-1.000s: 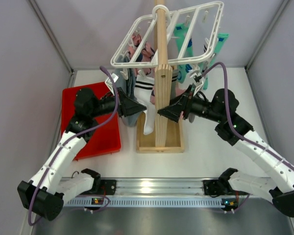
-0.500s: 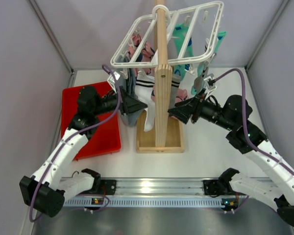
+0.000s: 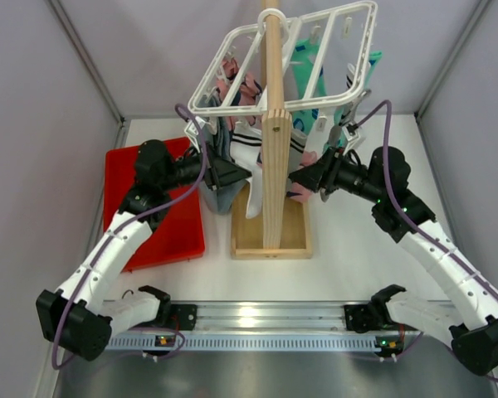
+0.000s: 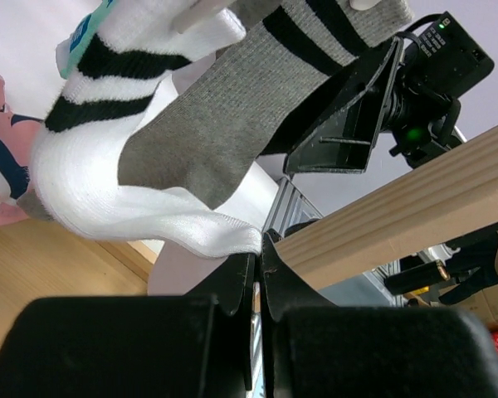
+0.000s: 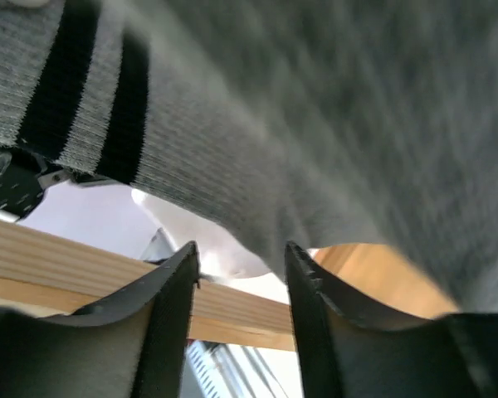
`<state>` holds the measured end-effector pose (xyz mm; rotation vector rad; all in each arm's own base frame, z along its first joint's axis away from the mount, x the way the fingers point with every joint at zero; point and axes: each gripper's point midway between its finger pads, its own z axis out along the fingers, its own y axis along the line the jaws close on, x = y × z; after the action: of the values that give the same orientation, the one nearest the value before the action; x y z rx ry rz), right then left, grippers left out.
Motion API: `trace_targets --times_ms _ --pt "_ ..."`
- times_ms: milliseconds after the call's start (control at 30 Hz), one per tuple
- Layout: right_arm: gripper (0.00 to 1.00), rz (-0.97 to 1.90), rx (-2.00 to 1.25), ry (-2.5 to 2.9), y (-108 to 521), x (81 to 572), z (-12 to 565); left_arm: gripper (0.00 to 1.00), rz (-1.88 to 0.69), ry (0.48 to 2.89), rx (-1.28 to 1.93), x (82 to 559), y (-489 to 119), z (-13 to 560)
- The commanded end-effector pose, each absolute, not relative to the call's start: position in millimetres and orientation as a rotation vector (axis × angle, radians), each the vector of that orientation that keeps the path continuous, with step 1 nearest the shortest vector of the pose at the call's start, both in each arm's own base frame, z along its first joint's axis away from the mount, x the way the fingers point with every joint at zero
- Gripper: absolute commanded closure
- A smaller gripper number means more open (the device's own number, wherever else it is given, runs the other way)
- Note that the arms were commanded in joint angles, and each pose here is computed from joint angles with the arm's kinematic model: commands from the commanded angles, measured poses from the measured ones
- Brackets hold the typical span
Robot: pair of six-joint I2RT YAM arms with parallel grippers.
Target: Remove the socks clipped to the hanger
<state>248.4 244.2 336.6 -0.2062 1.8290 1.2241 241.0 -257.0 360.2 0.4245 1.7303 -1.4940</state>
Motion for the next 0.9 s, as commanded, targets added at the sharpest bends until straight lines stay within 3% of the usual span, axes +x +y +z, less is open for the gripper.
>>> trace_targets --times_ms 0,100,233,367,567,700,867 --pt "0.57 1.371 -0.342 1.706 259.9 232.5 374.5 1.0 -1.493 1.631 0.475 242.5 -257.9 389.4" --pt "0.58 1.357 -0.363 1.7 261.5 224.9 376.3 1.0 -1.488 1.624 0.468 244.2 -257.4 393.0" --pt "0.49 1.268 -0.304 1.721 245.1 220.3 369.9 1.0 -1.5 1.62 0.446 244.3 -257.0 400.2" --pt "0.46 1.258 -0.319 1.745 238.9 208.3 366.3 1.0 -1.518 1.624 0.411 247.4 -257.8 407.4" --pt "0.57 1.359 -0.344 1.701 246.8 199.3 386.1 1.0 -1.541 1.627 0.394 250.9 -259.9 414.8" --pt "0.71 1.424 -0.327 1.685 255.6 204.5 393.7 1.0 -1.545 1.62 0.388 251.4 -260.0 420.5" --pt "0.77 1.496 -0.34 1.657 269.3 210.8 398.8 1.0 -1.553 1.626 0.387 253.5 -261.4 420.3"
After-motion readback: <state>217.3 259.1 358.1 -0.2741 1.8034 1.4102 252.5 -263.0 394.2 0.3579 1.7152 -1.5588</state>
